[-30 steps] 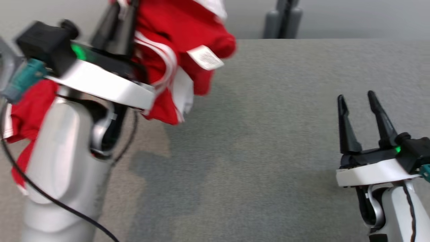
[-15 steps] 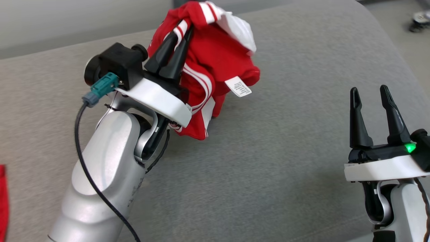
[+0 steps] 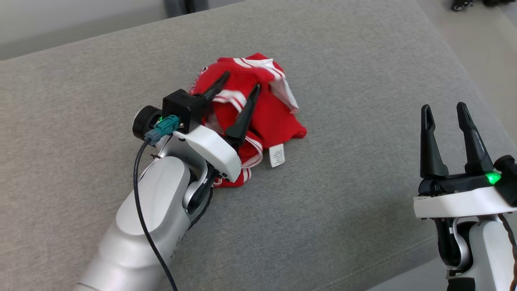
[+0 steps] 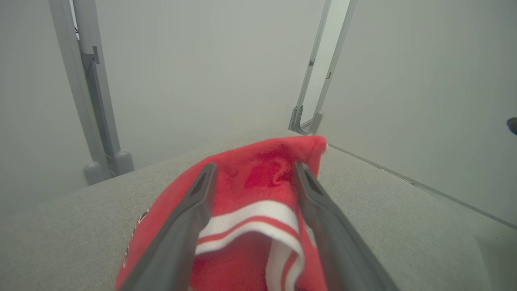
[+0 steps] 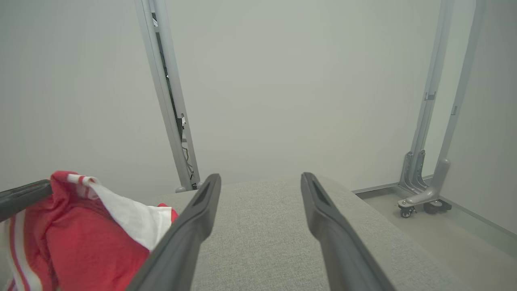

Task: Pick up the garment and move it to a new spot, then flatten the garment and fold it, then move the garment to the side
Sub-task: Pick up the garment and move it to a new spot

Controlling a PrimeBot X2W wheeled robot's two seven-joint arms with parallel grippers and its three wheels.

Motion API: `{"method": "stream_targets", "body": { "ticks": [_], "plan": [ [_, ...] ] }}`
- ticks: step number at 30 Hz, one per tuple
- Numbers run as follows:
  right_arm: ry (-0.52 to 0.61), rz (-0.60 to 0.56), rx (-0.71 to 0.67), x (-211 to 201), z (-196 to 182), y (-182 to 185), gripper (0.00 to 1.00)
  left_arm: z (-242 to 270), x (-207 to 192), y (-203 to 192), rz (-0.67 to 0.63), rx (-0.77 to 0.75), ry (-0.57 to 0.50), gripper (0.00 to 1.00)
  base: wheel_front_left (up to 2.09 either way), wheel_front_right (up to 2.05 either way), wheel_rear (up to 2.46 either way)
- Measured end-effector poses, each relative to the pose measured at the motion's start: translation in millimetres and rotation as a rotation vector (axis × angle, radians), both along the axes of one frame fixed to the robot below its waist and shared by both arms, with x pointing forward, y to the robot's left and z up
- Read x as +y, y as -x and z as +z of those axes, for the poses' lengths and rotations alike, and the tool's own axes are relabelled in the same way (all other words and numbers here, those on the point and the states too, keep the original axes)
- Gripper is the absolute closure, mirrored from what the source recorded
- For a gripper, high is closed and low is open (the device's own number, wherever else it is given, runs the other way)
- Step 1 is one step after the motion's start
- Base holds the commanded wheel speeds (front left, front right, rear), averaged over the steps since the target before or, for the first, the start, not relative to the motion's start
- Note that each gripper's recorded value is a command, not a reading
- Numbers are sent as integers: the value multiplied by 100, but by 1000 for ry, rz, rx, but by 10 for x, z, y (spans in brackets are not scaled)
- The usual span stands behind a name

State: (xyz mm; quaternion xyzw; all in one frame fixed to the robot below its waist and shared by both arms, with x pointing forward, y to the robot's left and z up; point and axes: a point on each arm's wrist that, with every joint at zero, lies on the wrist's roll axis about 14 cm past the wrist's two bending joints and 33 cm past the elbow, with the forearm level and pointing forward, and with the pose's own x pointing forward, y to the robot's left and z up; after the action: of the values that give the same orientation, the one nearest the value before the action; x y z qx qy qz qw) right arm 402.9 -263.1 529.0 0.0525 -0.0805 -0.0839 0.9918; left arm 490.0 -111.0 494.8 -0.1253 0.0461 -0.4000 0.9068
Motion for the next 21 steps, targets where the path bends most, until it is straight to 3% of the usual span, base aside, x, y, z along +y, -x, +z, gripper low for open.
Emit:
{"method": "stream_targets", "body": {
  "ticks": [5, 11, 21],
  "plan": [
    [22, 55, -5, 183, 14, -99, 0, 136, 262, -123, 81, -31, 27, 0, 0, 0, 0],
    [45, 139, -17, 477, 43, -191, 0, 336, 852, -262, 231, -101, 26, 0, 0, 0, 0],
    [75, 280, -36, 991, 102, -236, 0, 477, 1924, 62, 485, -187, -17, 0, 0, 0, 0]
  ]
}}
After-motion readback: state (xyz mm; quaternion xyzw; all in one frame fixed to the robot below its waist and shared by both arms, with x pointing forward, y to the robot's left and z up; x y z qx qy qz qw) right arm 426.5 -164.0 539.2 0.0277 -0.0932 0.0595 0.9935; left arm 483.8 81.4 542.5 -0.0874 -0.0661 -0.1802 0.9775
